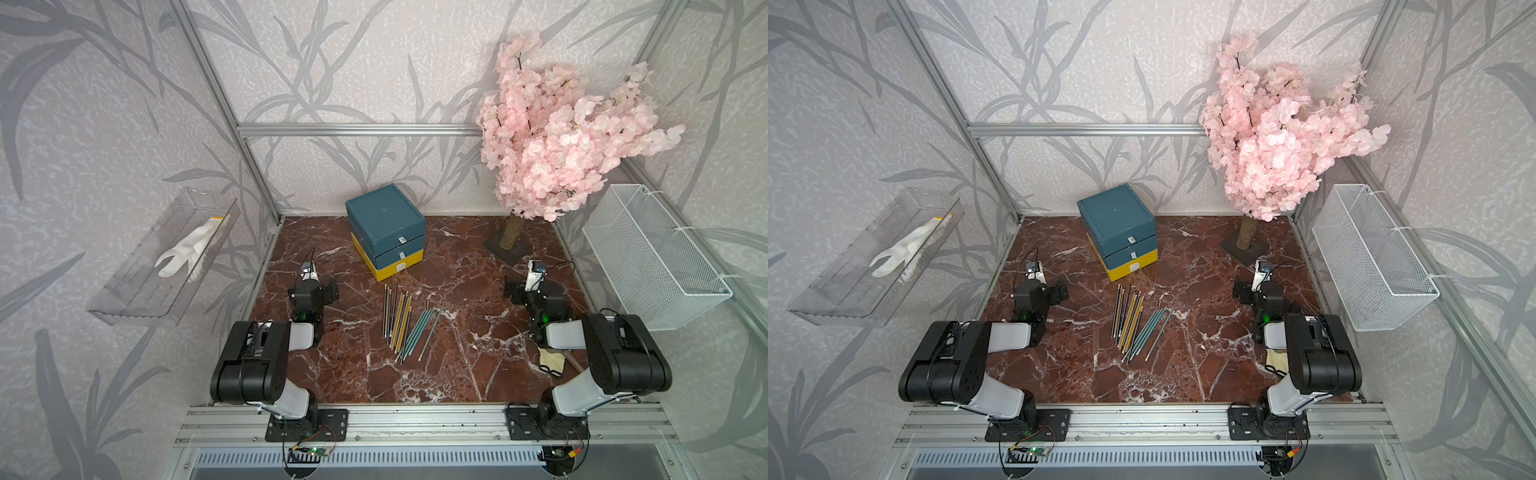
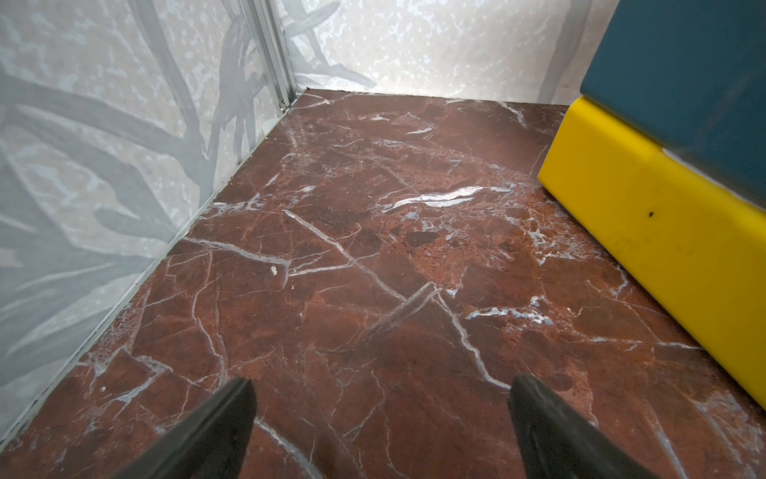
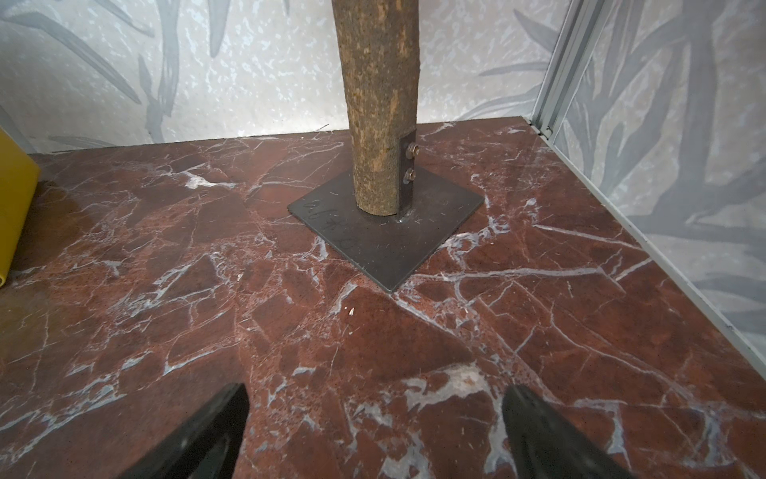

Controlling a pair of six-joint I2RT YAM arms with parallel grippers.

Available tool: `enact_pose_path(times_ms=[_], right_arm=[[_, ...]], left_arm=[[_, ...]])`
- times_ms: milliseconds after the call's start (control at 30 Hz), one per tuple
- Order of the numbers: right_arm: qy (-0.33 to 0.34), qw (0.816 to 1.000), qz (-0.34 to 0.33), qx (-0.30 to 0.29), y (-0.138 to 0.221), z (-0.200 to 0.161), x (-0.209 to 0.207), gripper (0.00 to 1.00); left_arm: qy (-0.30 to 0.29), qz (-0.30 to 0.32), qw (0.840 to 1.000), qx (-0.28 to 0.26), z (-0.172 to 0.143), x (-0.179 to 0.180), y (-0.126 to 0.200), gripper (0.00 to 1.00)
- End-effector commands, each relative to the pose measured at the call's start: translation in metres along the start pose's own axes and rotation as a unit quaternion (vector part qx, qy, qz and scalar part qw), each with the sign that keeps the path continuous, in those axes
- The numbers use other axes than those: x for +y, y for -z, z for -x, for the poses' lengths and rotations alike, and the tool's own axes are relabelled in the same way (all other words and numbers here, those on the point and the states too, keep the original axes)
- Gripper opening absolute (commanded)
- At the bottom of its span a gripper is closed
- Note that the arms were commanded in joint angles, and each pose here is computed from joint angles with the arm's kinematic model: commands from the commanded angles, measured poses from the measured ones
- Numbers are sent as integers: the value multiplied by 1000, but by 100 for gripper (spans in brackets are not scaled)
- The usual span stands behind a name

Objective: Please place the pencils in the drawer according to their color
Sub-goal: Open the drawer in the storage box.

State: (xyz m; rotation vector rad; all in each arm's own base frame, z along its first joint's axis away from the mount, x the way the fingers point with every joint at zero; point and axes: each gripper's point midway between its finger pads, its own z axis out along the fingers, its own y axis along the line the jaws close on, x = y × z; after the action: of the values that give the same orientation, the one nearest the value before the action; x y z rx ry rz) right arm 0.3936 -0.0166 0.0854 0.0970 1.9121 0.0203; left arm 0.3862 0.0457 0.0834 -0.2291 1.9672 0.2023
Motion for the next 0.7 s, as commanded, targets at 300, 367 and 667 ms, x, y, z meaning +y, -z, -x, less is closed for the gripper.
enact_pose_path(times_ms=[300,367,667], right_arm=[[-32,995,-74,-63,35,33,-25,99],[-40,995,-64,-62,44,42,-20,99],[-321,947,9,-25,71,71,-7,99]], left_arm=[[5,23,999,31,33,6,2,100],[10,28,999,32,42,9,7,100],[81,-2,996,35,90,1,48,100]])
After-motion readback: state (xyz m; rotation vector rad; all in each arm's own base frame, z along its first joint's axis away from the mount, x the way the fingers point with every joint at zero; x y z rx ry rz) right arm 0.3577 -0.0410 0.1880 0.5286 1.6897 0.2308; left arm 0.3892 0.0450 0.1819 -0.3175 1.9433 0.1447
